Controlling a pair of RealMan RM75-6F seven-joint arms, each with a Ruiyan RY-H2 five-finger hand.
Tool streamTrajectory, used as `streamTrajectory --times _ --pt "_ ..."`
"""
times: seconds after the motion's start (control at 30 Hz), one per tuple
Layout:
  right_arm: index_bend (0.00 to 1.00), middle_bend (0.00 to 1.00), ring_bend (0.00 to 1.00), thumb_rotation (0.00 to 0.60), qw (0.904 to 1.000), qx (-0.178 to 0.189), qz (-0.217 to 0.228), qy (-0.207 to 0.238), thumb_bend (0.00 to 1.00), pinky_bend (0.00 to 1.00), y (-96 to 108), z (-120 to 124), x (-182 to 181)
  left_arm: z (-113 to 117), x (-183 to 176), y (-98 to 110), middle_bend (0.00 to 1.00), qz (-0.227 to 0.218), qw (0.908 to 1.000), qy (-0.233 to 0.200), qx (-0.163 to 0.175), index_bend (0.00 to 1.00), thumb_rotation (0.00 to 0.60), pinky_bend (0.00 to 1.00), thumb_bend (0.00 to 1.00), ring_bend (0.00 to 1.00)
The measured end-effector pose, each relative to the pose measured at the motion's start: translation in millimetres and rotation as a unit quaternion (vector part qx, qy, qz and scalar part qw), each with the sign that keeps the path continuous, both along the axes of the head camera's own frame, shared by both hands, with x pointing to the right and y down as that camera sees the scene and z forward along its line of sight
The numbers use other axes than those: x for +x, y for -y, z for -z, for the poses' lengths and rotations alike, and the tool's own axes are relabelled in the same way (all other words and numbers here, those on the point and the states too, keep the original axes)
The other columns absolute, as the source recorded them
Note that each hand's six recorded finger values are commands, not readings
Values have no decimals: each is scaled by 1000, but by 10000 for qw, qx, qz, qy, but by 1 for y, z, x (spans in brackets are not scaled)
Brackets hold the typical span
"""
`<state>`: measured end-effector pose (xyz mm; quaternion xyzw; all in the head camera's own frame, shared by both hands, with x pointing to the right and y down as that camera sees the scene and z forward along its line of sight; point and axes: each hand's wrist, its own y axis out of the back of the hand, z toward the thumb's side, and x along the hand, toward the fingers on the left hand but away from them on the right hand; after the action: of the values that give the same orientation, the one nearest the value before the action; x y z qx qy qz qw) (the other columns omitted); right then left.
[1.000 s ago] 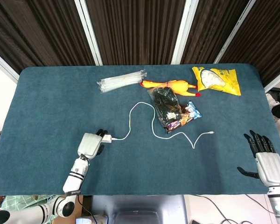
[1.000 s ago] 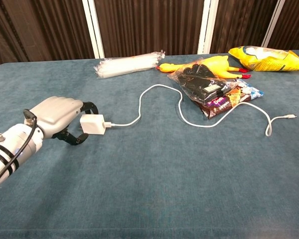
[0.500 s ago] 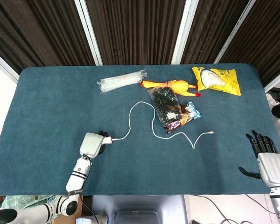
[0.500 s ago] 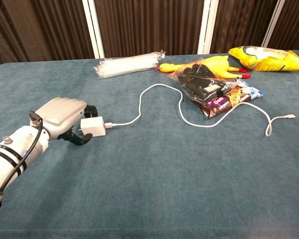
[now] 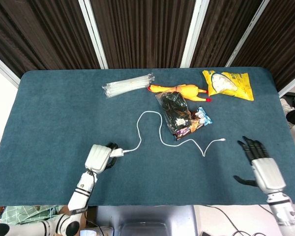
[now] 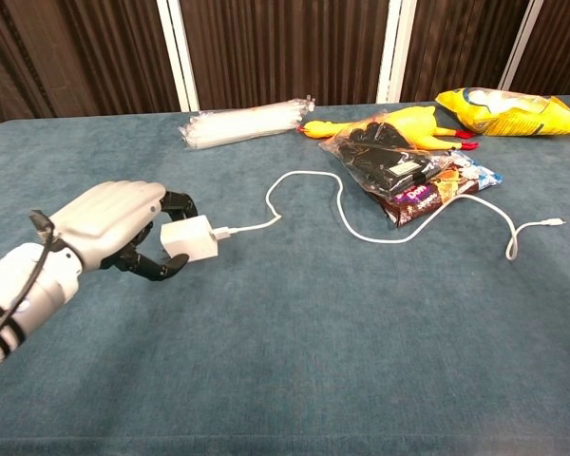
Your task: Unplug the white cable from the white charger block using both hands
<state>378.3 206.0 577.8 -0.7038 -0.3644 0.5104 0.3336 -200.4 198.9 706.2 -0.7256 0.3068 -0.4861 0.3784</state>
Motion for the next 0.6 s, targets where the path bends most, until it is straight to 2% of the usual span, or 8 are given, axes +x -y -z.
streamTrajectory --times 0.1,0.23,0.4,0.6 --pt "410 0 0 600 9989 -49 265 382 267 0 14 -9 -35 18 5 -9 789 -4 9997 -234 -119 726 600 1000 585 882" --pt "507 24 0 600 9970 184 627 404 292 0 26 -12 -68 40 10 -20 789 -28 9989 -425 -196 726 600 1000 592 883" --pt "549 40 0 600 9911 575 1044 595 330 0 44 -16 -131 51 11 -28 789 -79 9989 -421 -206 725 600 1000 592 883" --pt "570 51 0 600 9887 398 1171 848 390 0 54 -31 -174 58 22 -32 789 -115 9987 -470 -155 726 600 1000 593 883"
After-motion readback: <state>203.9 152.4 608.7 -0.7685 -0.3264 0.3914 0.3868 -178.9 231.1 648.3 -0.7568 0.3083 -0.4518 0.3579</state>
